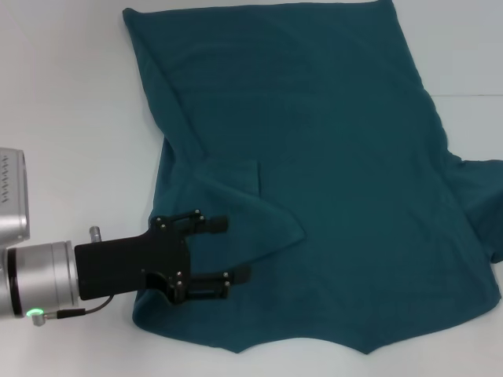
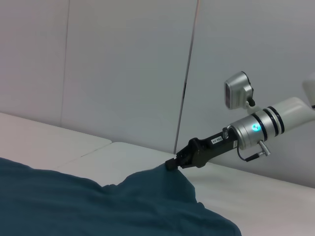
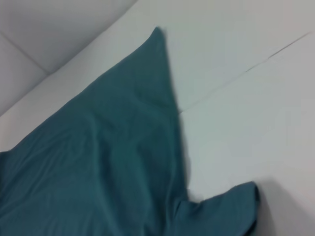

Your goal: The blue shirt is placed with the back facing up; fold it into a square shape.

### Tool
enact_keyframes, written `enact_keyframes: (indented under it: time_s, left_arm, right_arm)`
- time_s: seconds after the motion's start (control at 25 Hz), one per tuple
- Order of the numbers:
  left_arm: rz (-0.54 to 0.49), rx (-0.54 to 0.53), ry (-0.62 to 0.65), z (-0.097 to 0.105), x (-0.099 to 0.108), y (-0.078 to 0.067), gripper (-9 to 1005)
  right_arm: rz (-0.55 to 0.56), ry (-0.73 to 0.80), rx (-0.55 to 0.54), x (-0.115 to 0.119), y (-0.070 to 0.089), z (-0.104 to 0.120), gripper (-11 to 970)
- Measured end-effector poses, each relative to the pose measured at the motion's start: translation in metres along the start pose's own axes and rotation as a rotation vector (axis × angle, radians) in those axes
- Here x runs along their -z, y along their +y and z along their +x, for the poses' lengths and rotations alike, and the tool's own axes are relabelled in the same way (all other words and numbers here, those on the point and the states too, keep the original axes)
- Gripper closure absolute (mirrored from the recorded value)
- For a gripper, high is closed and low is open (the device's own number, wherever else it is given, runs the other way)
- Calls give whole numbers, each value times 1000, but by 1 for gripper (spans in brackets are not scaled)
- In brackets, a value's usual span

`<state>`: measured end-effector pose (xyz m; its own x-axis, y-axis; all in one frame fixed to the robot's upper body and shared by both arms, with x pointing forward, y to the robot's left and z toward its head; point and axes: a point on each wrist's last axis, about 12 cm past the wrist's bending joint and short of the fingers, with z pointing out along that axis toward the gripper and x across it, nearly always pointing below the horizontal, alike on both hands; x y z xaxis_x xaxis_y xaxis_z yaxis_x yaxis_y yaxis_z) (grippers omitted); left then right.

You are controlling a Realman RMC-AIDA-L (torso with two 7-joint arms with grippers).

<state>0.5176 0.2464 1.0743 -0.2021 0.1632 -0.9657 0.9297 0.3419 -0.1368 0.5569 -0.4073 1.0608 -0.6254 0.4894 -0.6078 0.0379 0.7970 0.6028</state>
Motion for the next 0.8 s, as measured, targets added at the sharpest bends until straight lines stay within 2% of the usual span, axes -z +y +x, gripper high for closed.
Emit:
enact_keyframes:
  time_s: [0.24,0.8]
  left_arm:
    - [-2,3,-1,1,1,0,151]
    - [-1,2,-2,0,0,0,151]
  right_arm:
    - [15,-13,16,1,-1,-5,944]
    - [34,-57,90,-6,8,-31,940]
